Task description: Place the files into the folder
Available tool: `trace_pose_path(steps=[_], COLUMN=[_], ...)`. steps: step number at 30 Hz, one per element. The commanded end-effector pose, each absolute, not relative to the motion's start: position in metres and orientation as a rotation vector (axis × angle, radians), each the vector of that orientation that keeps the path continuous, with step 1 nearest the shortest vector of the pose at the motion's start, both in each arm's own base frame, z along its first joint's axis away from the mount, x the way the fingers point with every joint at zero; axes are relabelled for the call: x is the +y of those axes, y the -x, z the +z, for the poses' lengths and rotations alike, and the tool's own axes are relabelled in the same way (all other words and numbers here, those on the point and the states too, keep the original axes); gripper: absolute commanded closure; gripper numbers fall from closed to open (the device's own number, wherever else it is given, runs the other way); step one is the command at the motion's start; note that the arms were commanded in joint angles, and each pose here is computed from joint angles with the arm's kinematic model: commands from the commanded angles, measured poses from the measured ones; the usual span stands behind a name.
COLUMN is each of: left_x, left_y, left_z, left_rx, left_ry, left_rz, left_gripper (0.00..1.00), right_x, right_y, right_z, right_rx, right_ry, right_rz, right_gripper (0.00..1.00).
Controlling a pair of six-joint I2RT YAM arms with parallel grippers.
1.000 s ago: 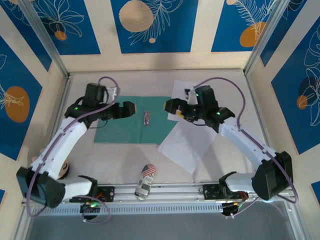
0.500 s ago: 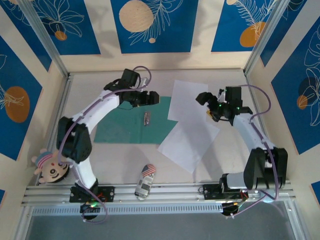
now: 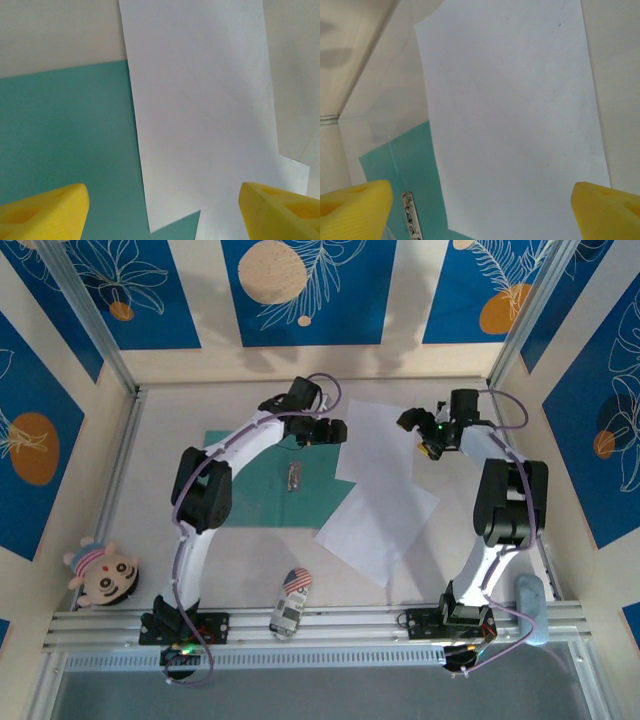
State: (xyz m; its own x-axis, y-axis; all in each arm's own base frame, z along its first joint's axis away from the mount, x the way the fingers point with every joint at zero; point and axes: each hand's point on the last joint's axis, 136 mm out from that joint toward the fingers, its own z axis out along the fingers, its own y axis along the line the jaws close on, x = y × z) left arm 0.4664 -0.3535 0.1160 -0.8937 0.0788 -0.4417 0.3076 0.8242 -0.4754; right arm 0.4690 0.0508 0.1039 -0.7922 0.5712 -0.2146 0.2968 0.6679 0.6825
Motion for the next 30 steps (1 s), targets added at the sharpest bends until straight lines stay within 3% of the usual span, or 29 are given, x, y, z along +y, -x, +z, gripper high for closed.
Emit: trace_pose_path(steps=[1,14,30], left_x=[-0.367,-0.406,-0.407], left_y=[-0.479,-0.498,-0.503], left_z=[0.114,0.080,0.041], left_rx=[2.564,2.547,2.595], left_ry=[-0.288,-0.352,-0.316], left_rz=[-0.752,-0.708,-0.663], left_gripper=[0.24,0.25,0.25], right_x=[0.063,0.066,0.070], right_y=[-0.476,-0.487,-0.484], right_z=[0.097,0.053,0.031], right_rx=[2.507,2.638,2.709], right_ry=[-0.621,-0.641,-0.644], right_rz=[0.974,0.844,0.817], right_gripper=[0.08,0.08,0.08])
